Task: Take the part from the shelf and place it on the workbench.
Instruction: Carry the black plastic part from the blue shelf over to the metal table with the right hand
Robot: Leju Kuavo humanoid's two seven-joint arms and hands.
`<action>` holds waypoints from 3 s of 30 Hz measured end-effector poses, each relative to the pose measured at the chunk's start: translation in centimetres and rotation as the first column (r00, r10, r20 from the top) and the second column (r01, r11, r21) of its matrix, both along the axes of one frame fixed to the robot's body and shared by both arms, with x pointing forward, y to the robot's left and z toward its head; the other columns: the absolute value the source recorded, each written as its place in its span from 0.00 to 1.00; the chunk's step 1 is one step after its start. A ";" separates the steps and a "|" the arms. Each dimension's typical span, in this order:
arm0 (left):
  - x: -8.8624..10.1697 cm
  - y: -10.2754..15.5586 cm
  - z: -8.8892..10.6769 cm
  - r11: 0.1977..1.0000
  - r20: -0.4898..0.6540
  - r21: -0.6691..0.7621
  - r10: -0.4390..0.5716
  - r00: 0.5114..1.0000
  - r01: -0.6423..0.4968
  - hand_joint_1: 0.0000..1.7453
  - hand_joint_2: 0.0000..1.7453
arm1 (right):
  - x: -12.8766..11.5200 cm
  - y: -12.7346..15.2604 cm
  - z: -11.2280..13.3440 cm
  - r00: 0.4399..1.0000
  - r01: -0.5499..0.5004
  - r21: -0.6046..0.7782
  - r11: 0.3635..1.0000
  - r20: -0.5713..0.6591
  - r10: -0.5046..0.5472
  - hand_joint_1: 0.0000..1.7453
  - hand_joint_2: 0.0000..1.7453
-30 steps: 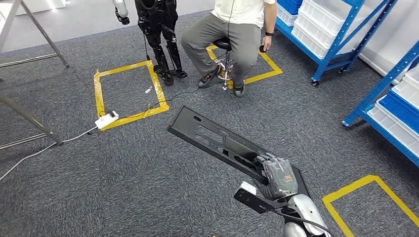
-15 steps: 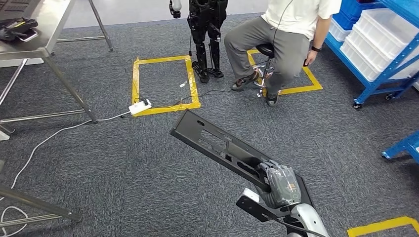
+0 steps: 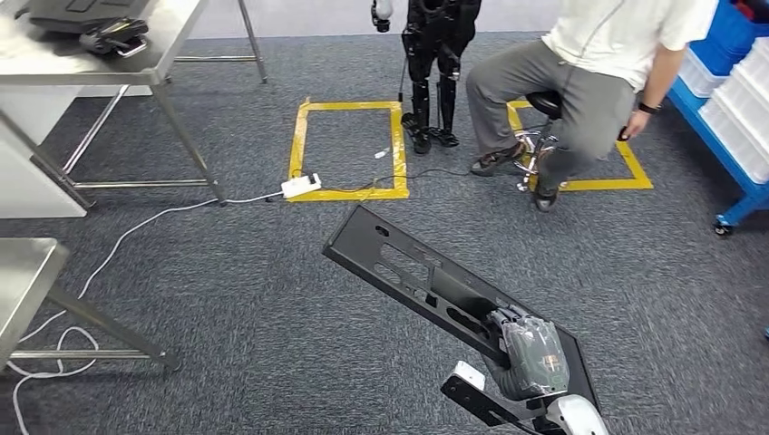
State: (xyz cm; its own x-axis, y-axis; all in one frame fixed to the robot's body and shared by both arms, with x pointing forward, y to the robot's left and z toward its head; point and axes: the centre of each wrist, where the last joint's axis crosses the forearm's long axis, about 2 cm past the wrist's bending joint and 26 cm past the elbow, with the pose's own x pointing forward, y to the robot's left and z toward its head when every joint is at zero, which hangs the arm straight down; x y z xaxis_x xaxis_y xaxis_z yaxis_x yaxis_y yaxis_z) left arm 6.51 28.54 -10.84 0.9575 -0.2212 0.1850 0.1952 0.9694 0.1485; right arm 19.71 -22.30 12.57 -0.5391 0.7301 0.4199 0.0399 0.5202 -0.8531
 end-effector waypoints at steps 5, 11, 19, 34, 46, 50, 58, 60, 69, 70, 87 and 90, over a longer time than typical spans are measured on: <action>0.4 0.1 0.1 0.999 0.028 0.007 0.038 0.999 -0.038 0.00 1.00 | 1.1 0.1 0.3 0.999 -0.032 0.016 0.999 0.027 0.032 1.00 1.00; 0.3 0.0 0.1 0.998 0.030 -0.001 0.065 0.997 -0.065 0.00 1.00 | 2.3 0.2 0.6 0.999 -0.036 0.014 0.999 0.036 0.035 1.00 1.00; -0.1 0.0 0.0 0.998 0.024 -0.003 0.071 0.997 -0.071 0.00 1.00 | 2.7 0.2 0.2 0.999 -0.040 0.011 0.999 0.018 0.040 1.00 1.00; 0.1 0.0 0.0 0.999 0.029 0.003 0.045 0.999 -0.045 0.00 1.00 | 2.8 0.7 0.4 0.999 -0.032 0.025 0.999 0.017 0.031 1.00 1.00; 0.6 -0.2 0.1 1.000 0.032 0.001 0.028 0.999 -0.028 0.00 1.00 | 1.6 -0.3 -0.1 1.000 0.006 0.054 0.999 -0.015 -0.005 1.00 1.00; 0.7 -0.2 0.1 1.000 0.033 0.003 0.025 0.999 -0.025 0.00 1.00 | 1.6 -0.4 0.1 1.000 0.006 0.064 0.998 -0.010 -0.005 1.00 1.00; 0.4 -0.2 0.1 1.000 0.035 0.002 0.022 0.999 -0.022 0.00 1.00 | 1.8 -0.2 0.3 1.000 -0.006 0.081 0.997 -0.012 0.007 1.00 1.00; 0.3 -0.2 0.1 1.000 0.033 0.002 0.022 0.999 -0.022 0.00 1.00 | 1.8 -0.2 0.3 1.000 -0.006 0.083 0.997 -0.012 0.007 1.00 1.00; 0.3 -0.1 0.1 1.000 0.036 0.004 0.022 0.999 -0.022 0.00 1.00 | 2.1 -0.1 0.6 1.000 -0.006 0.093 0.996 0.004 0.005 1.00 1.00; 0.4 -0.2 0.1 1.000 0.036 0.003 0.022 0.999 -0.022 0.00 1.00 | 2.2 -0.1 0.7 1.000 -0.006 0.093 0.996 0.006 0.005 1.00 1.00; 0.1 -0.5 0.0 1.000 0.026 0.003 0.002 1.000 -0.002 0.00 1.00 | 3.0 -0.5 1.3 0.990 0.103 -0.038 0.994 0.099 -0.099 1.00 1.00; 0.4 -0.5 0.1 1.000 0.029 0.004 -0.002 1.000 0.002 0.00 1.00 | 4.5 -1.2 2.1 0.977 0.166 -0.066 0.984 0.144 -0.155 1.00 1.00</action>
